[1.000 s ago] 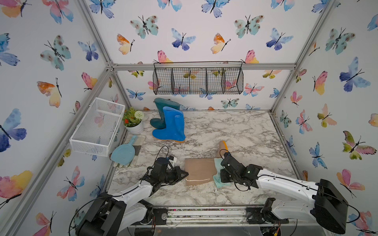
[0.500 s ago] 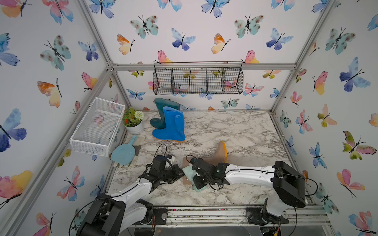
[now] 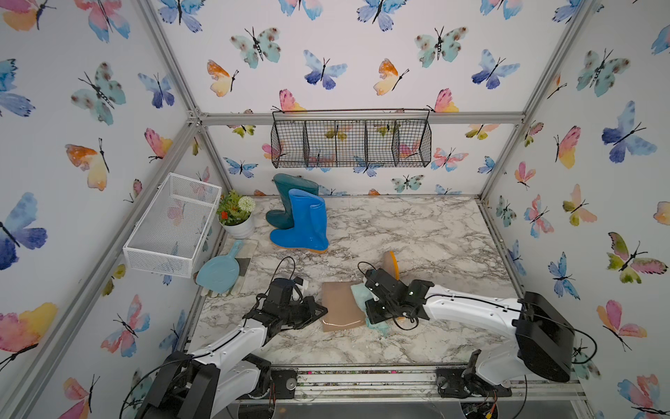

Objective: Wipe the rubber boots with a cloth
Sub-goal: Wipe the dirt off the rubber boot, then place the cleaning item at the center of the board, then pick up the rubber boot from the center of the board, then place the rubber boot at the center of the board.

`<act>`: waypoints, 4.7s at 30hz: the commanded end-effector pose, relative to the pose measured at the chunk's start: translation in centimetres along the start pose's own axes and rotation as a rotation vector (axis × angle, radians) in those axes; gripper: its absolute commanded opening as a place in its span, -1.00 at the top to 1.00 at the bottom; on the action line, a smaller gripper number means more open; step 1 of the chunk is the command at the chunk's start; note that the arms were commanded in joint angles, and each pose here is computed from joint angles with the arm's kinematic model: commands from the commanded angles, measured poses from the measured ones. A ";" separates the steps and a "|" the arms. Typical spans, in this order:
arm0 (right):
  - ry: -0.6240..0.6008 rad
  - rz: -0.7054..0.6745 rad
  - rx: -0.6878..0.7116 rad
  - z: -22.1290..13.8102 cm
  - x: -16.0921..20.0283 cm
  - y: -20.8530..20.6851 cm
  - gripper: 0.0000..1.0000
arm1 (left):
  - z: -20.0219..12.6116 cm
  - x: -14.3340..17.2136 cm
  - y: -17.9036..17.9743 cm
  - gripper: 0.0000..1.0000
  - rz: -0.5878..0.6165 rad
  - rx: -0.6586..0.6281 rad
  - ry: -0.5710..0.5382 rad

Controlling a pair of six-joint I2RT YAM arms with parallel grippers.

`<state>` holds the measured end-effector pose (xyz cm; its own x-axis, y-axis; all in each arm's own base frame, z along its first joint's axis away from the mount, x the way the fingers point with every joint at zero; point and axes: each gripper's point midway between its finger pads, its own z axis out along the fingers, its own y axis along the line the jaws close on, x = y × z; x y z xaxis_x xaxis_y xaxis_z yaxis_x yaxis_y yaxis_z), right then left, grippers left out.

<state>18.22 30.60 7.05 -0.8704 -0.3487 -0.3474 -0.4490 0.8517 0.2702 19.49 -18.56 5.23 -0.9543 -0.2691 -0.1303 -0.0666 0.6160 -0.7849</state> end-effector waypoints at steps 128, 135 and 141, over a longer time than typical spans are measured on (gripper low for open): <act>-0.398 -0.374 -0.385 -11.4 -11.1 9.1 -0.46 | -16.4 -14.2 -23.1 1.00 0.071 0.011 -0.732; -0.373 -0.370 -0.344 -5.6 -14.7 10.2 -0.51 | -14.2 -17.8 -21.9 1.00 0.093 0.024 -0.649; -0.363 -0.336 -0.258 -2.5 -16.7 9.4 -0.53 | -13.4 -20.2 -22.4 1.00 0.129 0.010 -0.632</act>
<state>26.66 42.90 16.74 -0.5866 -0.4142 -0.6960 -0.7704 0.5505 0.3217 35.22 -15.91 28.96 -0.6304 -0.6033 -0.4885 -0.1144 0.6946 -0.7102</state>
